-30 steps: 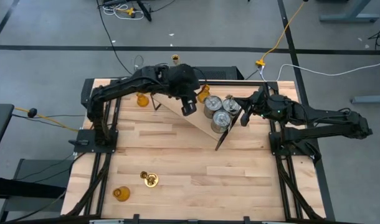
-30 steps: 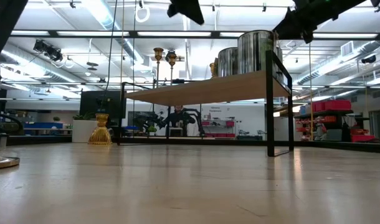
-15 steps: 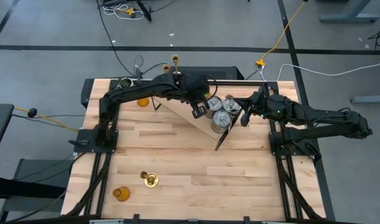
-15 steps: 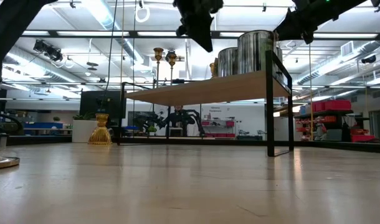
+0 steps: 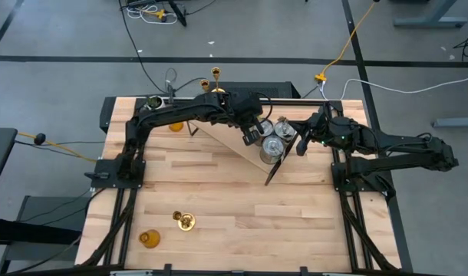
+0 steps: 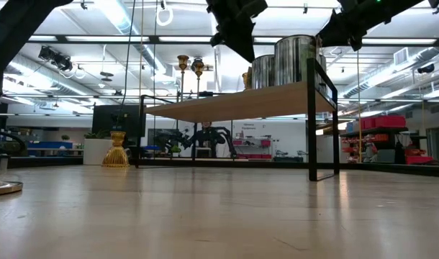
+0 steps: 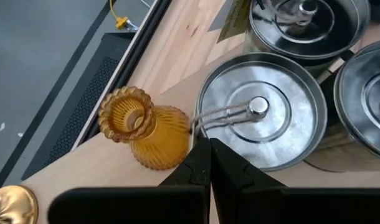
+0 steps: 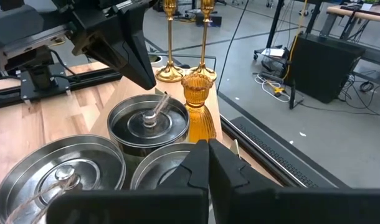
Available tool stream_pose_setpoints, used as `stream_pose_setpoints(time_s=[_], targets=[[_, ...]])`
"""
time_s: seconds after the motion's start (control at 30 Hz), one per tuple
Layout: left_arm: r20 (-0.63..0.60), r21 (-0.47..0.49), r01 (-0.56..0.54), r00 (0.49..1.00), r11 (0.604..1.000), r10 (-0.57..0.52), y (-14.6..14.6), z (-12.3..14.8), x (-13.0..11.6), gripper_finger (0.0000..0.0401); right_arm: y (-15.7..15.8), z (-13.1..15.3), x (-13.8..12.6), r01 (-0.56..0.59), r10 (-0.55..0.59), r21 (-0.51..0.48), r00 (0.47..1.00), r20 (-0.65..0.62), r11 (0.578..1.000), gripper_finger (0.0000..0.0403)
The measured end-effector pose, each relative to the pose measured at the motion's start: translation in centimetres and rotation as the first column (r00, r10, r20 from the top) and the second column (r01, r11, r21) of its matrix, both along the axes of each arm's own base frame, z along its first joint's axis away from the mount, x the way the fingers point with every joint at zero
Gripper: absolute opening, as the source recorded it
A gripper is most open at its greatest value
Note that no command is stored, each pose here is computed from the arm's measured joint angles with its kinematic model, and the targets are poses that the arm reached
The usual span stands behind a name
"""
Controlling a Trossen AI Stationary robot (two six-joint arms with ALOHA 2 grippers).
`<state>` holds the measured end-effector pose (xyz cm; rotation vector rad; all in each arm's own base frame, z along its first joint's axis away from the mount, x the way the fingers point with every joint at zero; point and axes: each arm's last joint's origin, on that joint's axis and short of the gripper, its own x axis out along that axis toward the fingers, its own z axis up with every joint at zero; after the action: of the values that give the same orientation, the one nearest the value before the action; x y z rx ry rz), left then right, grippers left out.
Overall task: Pick & Place candle stick holders
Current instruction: Adjust the scented candles on the shelf
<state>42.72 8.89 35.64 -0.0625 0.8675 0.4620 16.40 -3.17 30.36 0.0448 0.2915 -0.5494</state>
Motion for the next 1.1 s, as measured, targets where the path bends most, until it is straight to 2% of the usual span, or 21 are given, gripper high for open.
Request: stream_pose_setpoints(time_s=[0.3,0.57,0.87,1.1], targets=[[0.032,-0.040,0.039,0.999,0.998,-0.037,-0.1,0.1,0.2,0.0003,0.0,0.0,0.0,0.000,0.000,0.000,1.000,0.000,1.000,0.0003],[0.044,-0.057,0.030,0.999,0.998,-0.027,-0.1,0.1,0.2,0.0005,0.0,0.0,0.0,-0.016,0.016,0.002,1.000,-0.001,1.000,0.0003],[0.024,0.020,-0.046,0.999,0.999,0.046,0.2,0.6,-0.3,0.0004,0.0,0.0,0.0,-0.019,0.019,0.003,1.000,-0.001,1.000,0.0003],[-0.029,-0.014,-0.104,0.994,0.994,0.104,1.0,0.1,-1.0,0.0004,0.0,0.0,0.0,-0.019,0.019,0.003,1.000,-0.001,1.000,0.0003]])
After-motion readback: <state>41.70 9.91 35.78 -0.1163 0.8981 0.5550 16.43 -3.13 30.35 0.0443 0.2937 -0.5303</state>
